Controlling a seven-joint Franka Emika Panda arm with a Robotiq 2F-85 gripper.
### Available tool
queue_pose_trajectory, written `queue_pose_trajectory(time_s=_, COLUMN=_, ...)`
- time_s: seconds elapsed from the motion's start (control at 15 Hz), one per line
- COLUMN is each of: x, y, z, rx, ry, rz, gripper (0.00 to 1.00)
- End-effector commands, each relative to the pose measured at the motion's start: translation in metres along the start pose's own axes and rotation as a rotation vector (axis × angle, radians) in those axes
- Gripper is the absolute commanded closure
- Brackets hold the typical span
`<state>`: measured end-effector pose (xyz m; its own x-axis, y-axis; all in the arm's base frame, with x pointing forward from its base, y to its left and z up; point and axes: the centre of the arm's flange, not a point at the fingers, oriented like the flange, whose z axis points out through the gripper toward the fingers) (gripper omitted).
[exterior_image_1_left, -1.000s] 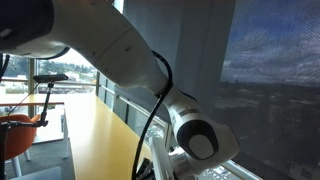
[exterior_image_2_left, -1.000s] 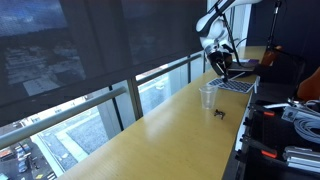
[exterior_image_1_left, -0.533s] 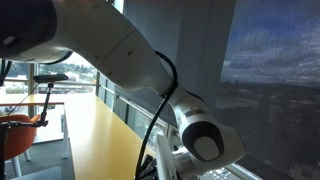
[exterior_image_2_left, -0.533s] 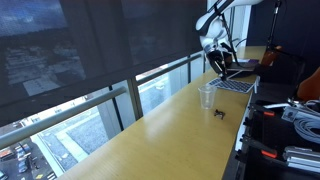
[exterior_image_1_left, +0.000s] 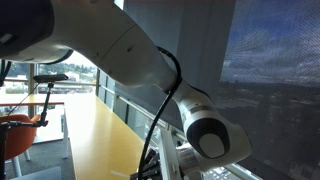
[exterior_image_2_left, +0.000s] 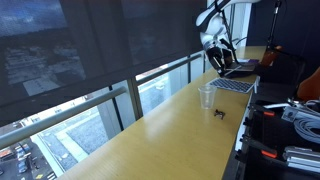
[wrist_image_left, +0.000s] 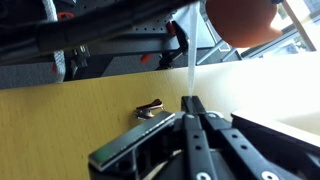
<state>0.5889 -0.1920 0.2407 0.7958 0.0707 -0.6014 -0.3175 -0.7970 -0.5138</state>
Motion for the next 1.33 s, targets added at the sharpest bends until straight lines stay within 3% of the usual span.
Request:
queue_pose_trajectory(time_s=0.0, x=-0.004, y=0.004, z=-0.01, rx=0.076, ry=-0.012, rz=0.03, gripper=1.0)
queue_pose_trajectory(time_s=1.27, x=0.024, y=0.03, z=0.009, rx=0.213, ry=-0.053, rz=0.072, gripper=1.0)
